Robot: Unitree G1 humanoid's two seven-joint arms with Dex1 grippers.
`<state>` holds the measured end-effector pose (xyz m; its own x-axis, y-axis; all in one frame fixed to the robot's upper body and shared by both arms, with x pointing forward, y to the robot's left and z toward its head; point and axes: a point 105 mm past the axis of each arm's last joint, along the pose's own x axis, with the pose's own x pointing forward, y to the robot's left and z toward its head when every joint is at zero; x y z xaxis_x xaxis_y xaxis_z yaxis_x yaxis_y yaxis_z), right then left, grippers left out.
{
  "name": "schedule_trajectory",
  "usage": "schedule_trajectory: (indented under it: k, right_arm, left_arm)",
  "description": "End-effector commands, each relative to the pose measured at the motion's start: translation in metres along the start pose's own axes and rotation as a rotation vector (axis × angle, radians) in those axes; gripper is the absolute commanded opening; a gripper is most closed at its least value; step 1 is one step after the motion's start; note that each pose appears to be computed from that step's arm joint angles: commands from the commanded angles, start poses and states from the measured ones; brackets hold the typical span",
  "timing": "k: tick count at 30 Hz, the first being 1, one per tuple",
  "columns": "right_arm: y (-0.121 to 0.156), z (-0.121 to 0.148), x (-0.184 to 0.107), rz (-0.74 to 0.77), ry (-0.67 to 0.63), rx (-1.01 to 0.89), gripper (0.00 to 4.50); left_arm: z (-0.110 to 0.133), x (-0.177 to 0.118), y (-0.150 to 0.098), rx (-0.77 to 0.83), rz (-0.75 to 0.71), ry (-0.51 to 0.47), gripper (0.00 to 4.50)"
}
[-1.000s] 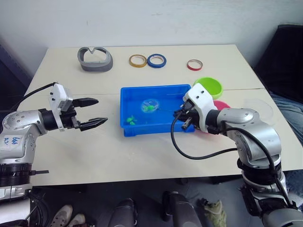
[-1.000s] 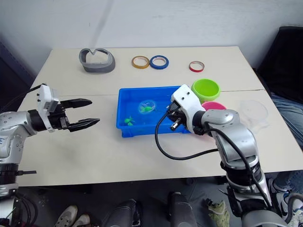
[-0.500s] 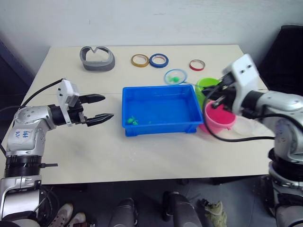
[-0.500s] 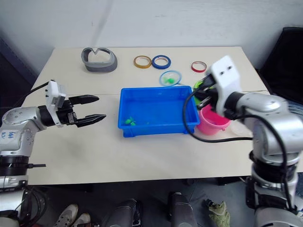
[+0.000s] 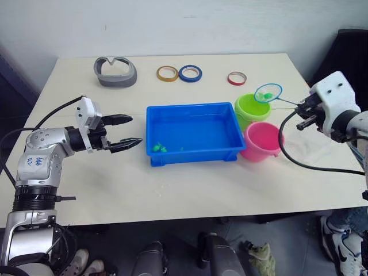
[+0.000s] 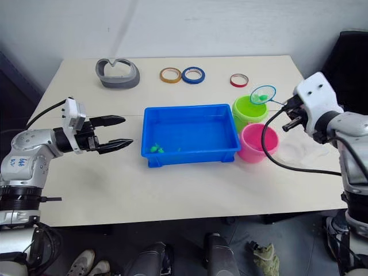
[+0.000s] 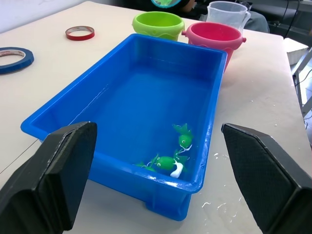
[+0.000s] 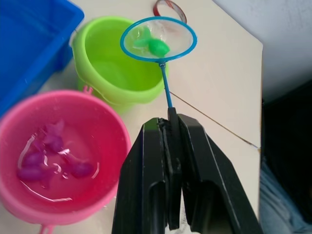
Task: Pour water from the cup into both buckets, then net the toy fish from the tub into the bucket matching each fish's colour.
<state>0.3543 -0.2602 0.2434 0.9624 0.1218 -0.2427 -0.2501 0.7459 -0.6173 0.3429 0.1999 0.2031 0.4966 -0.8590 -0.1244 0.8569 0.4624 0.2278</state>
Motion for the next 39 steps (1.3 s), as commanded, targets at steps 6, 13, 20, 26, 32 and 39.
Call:
schedule_trajectory:
  k: [6, 13, 20, 26, 32, 39]
  right_arm:
    - [-0.004, 0.003, 0.008, -0.119, 0.001, -0.491, 0.0]
    - [-0.009, 0.006, 0.01, -0.196, 0.016, -0.828, 0.0]
    - [-0.004, 0.006, 0.012, -0.215, 0.019, -1.181, 0.0]
    - [-0.002, 0.001, 0.013, -0.215, 0.015, -1.256, 0.0]
    - [-0.009, 0.017, 0.001, -0.239, -0.023, -1.139, 0.0]
    - [0.001, 0.056, -0.021, -0.1, -0.168, -0.877, 0.0]
  left_arm:
    - [0.01, 0.0, 0.002, 0.041, -0.003, -0.018, 4.47]
    - [0.009, 0.0, 0.0, 0.037, -0.007, -0.02, 4.47]
    - [0.009, 0.004, -0.002, 0.034, -0.017, -0.027, 4.47]
    - [0.008, 0.004, -0.002, 0.033, -0.018, -0.03, 4.47]
    - [0.009, 0.002, -0.002, 0.036, -0.02, -0.025, 4.47]
    - [0.015, -0.007, -0.004, 0.034, -0.067, 0.003, 4.47]
